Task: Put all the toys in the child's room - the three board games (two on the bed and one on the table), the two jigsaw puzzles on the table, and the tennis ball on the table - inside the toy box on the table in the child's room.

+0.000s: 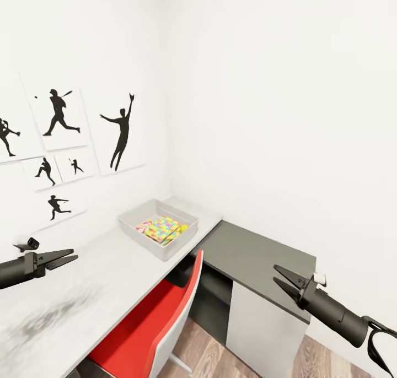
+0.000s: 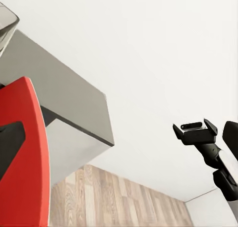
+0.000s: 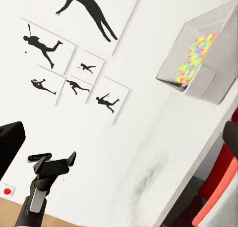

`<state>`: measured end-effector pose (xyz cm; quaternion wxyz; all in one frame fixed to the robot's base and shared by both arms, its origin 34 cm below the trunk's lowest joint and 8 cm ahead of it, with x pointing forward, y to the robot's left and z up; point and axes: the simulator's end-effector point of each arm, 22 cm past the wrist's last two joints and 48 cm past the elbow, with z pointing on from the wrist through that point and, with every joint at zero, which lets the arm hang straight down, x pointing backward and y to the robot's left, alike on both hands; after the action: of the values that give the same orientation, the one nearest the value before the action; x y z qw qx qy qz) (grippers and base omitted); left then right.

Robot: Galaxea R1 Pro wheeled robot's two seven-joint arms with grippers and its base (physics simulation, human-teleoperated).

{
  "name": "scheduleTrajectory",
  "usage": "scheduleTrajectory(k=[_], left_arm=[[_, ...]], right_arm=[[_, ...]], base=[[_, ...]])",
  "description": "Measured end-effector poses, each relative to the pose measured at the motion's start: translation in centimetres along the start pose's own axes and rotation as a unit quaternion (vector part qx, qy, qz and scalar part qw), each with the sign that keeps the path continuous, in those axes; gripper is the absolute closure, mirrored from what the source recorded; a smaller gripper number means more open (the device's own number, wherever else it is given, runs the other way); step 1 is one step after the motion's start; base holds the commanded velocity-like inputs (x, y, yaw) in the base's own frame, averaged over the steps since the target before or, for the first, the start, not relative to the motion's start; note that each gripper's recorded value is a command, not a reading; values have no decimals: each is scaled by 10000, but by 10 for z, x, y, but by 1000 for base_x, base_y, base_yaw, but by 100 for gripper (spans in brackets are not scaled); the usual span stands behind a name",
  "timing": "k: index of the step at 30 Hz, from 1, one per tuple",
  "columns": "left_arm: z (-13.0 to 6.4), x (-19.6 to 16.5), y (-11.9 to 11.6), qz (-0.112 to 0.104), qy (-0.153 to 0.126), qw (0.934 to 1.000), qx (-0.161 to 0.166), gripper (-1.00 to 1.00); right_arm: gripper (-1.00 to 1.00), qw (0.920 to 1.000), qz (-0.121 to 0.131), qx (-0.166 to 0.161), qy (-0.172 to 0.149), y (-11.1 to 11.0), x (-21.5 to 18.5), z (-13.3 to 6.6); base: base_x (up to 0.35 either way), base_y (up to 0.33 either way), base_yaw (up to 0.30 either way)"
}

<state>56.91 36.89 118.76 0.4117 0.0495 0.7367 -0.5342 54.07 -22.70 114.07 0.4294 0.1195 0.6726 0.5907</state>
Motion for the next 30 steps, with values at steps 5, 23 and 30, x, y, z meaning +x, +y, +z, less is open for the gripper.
scheduleTrajectory(k=[5,23,30], left_arm=[[-1,-1,-2,17,-8,10000,8,-100],[-3,-4,-8,77,-44,10000,30,-100],[-3,-4,-8,81,-46,10000,31,-100]], right_arm=[[-100,10000,-16,-13,-6,2,0,0],[-100,10000,-63,-59,-25,8,-2,-1],[-100,10000,-67,-59,-20,8,-2,-1]], base=[[0,0,-244],[-89,0,-217],[-27,0,-26]])
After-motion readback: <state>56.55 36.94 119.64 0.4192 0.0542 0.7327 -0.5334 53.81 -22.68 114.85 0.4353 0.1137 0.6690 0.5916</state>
